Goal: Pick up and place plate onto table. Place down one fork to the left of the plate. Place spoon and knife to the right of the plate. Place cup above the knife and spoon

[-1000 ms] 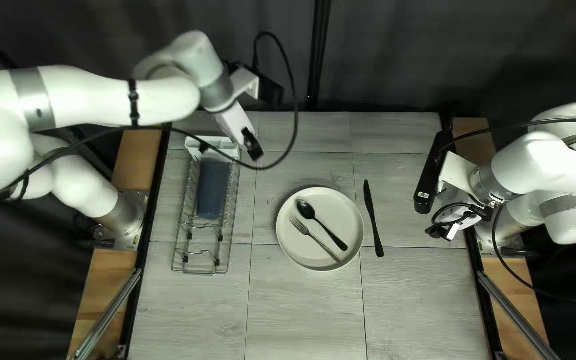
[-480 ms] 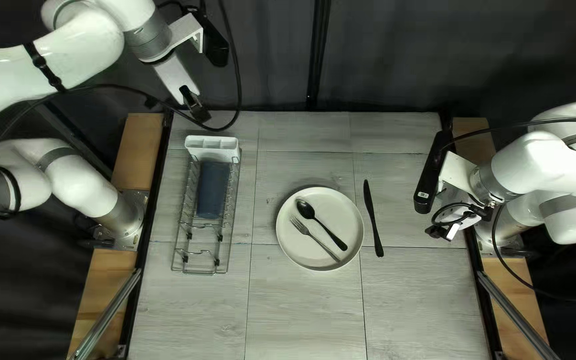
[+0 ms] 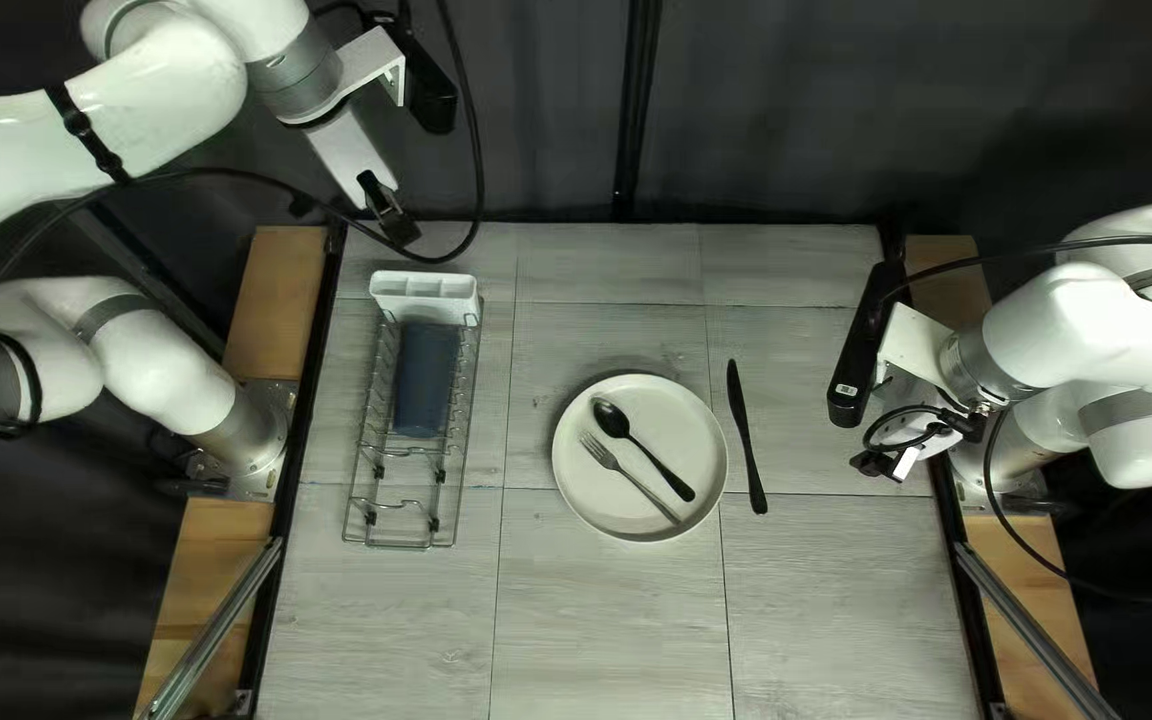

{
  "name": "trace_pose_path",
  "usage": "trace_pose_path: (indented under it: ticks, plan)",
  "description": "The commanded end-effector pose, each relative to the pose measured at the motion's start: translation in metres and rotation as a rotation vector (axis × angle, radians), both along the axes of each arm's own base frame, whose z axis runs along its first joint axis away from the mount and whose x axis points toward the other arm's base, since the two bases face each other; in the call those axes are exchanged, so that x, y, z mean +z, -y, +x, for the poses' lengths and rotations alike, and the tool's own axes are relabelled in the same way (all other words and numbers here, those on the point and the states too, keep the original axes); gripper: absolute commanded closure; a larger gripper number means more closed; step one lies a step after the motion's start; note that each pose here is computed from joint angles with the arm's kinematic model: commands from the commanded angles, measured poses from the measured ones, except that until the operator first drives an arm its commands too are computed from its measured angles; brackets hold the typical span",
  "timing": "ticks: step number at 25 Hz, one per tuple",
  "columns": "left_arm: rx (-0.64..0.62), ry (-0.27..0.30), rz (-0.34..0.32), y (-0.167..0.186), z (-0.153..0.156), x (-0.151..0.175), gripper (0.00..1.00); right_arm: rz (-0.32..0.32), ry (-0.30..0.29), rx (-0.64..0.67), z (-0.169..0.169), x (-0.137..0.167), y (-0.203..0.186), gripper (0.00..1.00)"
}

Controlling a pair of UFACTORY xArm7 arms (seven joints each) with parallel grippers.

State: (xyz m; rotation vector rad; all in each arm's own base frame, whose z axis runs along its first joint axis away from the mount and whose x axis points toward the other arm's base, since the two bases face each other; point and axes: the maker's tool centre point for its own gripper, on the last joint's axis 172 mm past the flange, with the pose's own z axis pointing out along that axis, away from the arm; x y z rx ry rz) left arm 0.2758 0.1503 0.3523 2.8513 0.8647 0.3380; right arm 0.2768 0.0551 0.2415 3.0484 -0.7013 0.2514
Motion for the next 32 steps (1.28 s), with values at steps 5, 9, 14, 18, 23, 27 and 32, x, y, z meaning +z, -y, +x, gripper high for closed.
trace_pose_path:
  ticks: [5, 9, 14, 18, 23, 27, 32]
  plan:
    - [0.000, 0.000, 0.000, 0.000, 0.000, 0.000, 0.00, -0.108, -0.085, -0.133, 0.090, -0.053, 0.028, 0.00]
    - [0.000, 0.000, 0.000, 0.000, 0.000, 0.000, 0.00, -0.105, -0.132, -0.171, 0.110, -0.096, 0.058, 0.00]
    - [0.000, 0.000, 0.000, 0.000, 0.000, 0.000, 0.00, -0.079, -0.157, -0.223, 0.144, -0.138, 0.080, 0.00]
    - [0.000, 0.000, 0.000, 0.000, 0.000, 0.000, 0.00, -0.100, -0.182, -0.230, 0.177, -0.164, 0.065, 0.00]
    - [0.000, 0.000, 0.000, 0.000, 0.000, 0.000, 0.00, -0.123, -0.177, -0.219, 0.190, -0.185, 0.058, 0.00]
    - [0.000, 0.000, 0.000, 0.000, 0.000, 0.000, 0.00, -0.131, -0.179, -0.215, 0.196, -0.194, 0.054, 0.00]
    - [0.000, 0.000, 0.000, 0.000, 0.000, 0.000, 0.00, -0.124, -0.171, -0.212, 0.201, -0.205, 0.050, 0.00]
